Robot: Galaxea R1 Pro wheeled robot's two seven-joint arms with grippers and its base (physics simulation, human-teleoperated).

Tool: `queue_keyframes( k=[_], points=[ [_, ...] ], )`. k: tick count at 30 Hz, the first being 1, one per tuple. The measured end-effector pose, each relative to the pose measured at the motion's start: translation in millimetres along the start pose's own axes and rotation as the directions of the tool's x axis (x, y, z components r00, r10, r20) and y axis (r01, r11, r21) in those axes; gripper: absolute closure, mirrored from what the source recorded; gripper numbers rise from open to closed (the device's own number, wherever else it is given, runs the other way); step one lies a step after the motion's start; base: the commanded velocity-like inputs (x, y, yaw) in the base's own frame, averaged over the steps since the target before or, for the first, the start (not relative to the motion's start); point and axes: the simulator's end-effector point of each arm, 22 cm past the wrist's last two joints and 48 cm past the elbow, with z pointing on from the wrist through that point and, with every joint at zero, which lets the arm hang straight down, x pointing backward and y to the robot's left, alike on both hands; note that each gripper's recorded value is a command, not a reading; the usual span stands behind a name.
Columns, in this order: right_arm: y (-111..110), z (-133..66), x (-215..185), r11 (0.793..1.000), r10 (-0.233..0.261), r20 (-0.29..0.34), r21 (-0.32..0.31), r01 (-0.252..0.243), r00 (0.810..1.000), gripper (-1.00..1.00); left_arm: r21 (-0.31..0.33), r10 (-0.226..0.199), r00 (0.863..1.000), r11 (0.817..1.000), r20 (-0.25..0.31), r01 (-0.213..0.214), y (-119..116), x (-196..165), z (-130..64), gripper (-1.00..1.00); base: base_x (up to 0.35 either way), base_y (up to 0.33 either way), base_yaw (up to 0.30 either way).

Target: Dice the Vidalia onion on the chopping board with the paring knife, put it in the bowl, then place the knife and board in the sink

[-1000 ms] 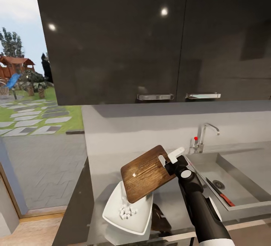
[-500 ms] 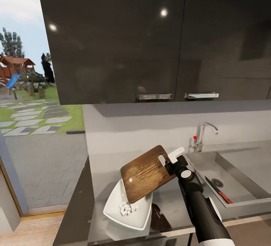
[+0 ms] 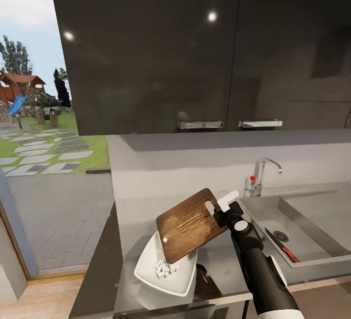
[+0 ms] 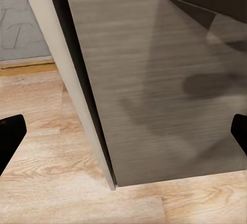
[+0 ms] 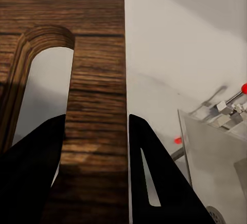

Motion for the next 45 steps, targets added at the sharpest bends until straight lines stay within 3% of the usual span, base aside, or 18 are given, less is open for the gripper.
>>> queue_keyframes(
  k=[36,40,43,45],
  points=[
    [11,-0.8,-8,0.999,-0.016,0.019,-0.027,0.017,1.0,1.0,0.0,0.0,1.0,1.0,0.0,0.0,0,0,0.0,-1.0,0.0,0.0,0.0],
    [17,-1.6,-19,0.995,0.07,0.079,-0.079,-0.064,0.994,1.0,-0.001,-0.001,1.0,1.0,0.0,0.001,0,0,0.0,-1.0,0.0,0.0,0.0],
    [12,-2.9,-24,0.969,0.22,0.119,-0.138,-0.203,0.968,1.0,-0.001,-0.001,1.0,1.0,-0.001,0.001,0,1,-0.1,-1.0,0.0,0.0,0.0],
    [16,-4.8,-25,0.946,0.284,0.125,-0.194,-0.258,0.95,1.0,-0.001,-0.001,1.0,1.0,-0.003,0.001,0,1,-0.2,-1.0,0.0,0.0,0.0]
  ],
)
